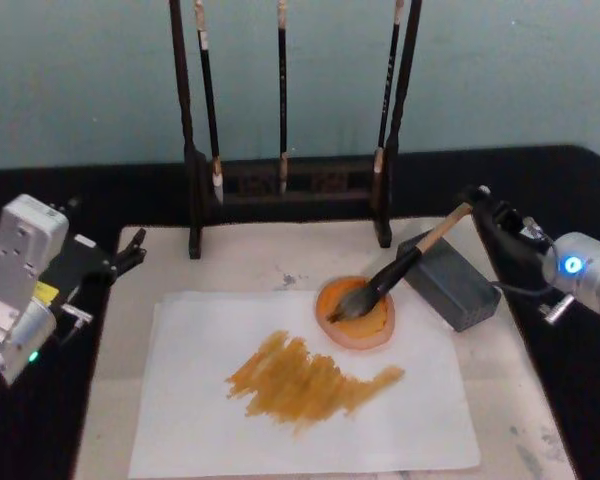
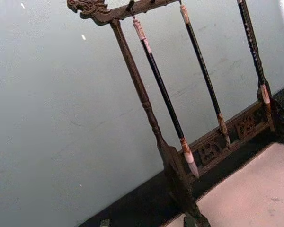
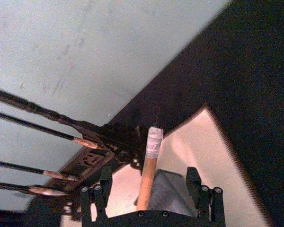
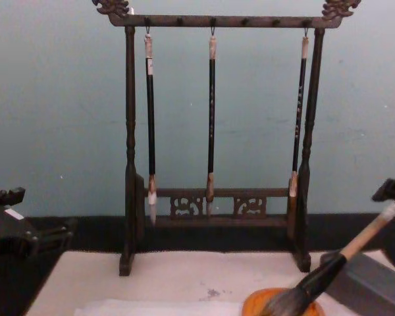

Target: Pick up the brush from the inkstone, write on the paper, then place the brush back to its original position.

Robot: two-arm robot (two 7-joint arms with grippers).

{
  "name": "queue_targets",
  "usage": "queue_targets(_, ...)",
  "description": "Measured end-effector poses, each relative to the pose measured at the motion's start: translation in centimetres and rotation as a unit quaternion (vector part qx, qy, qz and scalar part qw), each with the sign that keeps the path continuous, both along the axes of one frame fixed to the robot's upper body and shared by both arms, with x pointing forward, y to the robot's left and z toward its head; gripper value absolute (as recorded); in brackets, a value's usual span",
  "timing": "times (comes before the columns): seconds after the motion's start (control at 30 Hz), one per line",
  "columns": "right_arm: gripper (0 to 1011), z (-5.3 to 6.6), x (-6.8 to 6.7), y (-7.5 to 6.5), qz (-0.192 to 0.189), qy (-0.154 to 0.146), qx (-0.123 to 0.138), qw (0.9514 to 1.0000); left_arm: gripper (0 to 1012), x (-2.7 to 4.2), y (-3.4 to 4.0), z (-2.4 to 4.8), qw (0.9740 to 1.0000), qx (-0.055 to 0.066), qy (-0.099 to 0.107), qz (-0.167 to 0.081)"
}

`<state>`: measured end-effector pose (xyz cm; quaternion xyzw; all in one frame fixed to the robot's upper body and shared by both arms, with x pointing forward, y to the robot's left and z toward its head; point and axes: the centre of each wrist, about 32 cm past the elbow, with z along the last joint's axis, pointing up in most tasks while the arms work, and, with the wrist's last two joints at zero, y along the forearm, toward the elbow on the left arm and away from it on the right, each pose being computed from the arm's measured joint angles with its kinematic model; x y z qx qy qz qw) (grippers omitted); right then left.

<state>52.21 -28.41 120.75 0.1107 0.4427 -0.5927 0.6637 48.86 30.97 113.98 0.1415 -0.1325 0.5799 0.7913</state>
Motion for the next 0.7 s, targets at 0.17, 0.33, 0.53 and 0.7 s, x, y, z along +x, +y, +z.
queue_targets(0.17, 1000, 1.4, -1.7, 0.6, -0.004, -0.056, -0.083, 0.995, 1010, 0.0, 0.0, 0.0, 1.0, 0.0, 0.0, 0.0)
queue_targets(0.33, 1000, 2.0, -3.1, 1.9, 0.006, -0.146, -0.191, 0.9706, 1010, 0.0, 0.0, 0.0, 1.0, 0.0, 0.0, 0.0)
queue_targets(0.53, 1000, 1.0, -4.1, 3.0, 0.047, -0.231, -0.283, 0.9294, 1010, 0.0, 0.0, 0.0, 1.0, 0.0, 0.0, 0.0)
queue_targets(0.7, 1000, -0.4, -4.6, 3.3, 0.075, -0.264, -0.327, 0.9044, 1010, 0.0, 0.0, 0.0, 1.0, 0.0, 0.0, 0.0)
